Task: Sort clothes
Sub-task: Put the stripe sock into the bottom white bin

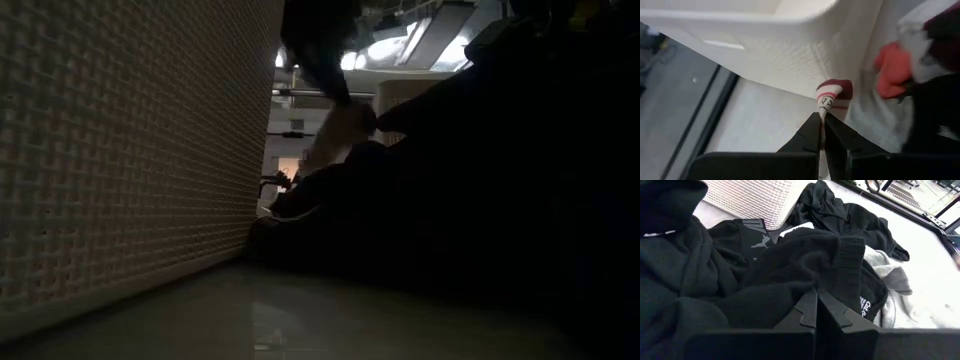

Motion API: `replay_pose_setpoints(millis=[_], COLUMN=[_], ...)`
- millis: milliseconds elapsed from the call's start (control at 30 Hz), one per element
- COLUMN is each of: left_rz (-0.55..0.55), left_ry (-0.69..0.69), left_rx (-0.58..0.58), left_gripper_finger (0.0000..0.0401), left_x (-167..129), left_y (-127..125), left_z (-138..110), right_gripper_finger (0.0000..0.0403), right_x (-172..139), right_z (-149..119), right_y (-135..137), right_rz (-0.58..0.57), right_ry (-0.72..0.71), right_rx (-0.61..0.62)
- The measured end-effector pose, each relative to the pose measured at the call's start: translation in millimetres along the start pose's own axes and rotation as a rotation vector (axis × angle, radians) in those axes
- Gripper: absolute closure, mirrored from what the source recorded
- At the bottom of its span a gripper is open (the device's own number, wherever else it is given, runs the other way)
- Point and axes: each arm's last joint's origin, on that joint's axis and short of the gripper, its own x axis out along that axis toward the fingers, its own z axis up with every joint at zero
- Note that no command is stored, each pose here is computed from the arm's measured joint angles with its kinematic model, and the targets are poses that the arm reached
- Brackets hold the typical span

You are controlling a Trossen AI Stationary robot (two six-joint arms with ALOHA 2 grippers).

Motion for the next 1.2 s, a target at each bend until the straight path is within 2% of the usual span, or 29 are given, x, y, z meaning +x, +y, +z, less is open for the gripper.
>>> replay_pose_setpoints(millis=[133,300,400,700,967,1067,1200], left_rz=[0.01,-0.042,-0.101,-0.311,-0.51,-0.578,-0.568], left_ry=[-0.083,-0.185,-0.263,-0.384,-0.329,-0.227,-0.079], left_rx=[-0.012,-0.043,-0.111,-0.206,-0.366,-0.364,-0.358], left_gripper_finger=[0.0393,0.0398,0.0395,0.0397,0.0395,0.0397,0.0398], left_x=[-40.4,-87.5,-116.5,-196.5,-242.1,-249.3,-253.7], left_y=[0.0,-1.0,-4.8,-16.9,-30.8,-40.5,-51.3], left_z=[6.8,10.6,12.4,-1.5,-25.0,-38.5,-59.7], right_gripper_finger=[0.0397,0.0397,0.0397,0.0397,0.0397,0.0397,0.0397], right_x=[0.0,0.0,0.0,0.0,0.0,0.0,0.0], right_z=[0.0,0.2,0.1,0.2,0.5,0.6,0.7], right_y=[0.0,-0.1,-0.2,-0.3,1.1,0.9,0.9], right_rz=[0.0,-0.003,-0.007,-0.008,0.039,0.034,0.033], right_ry=[0.0,-0.001,0.001,0.001,-0.011,-0.011,-0.013], right_rx=[0.0,0.0,0.0,0.001,0.032,0.032,0.033])
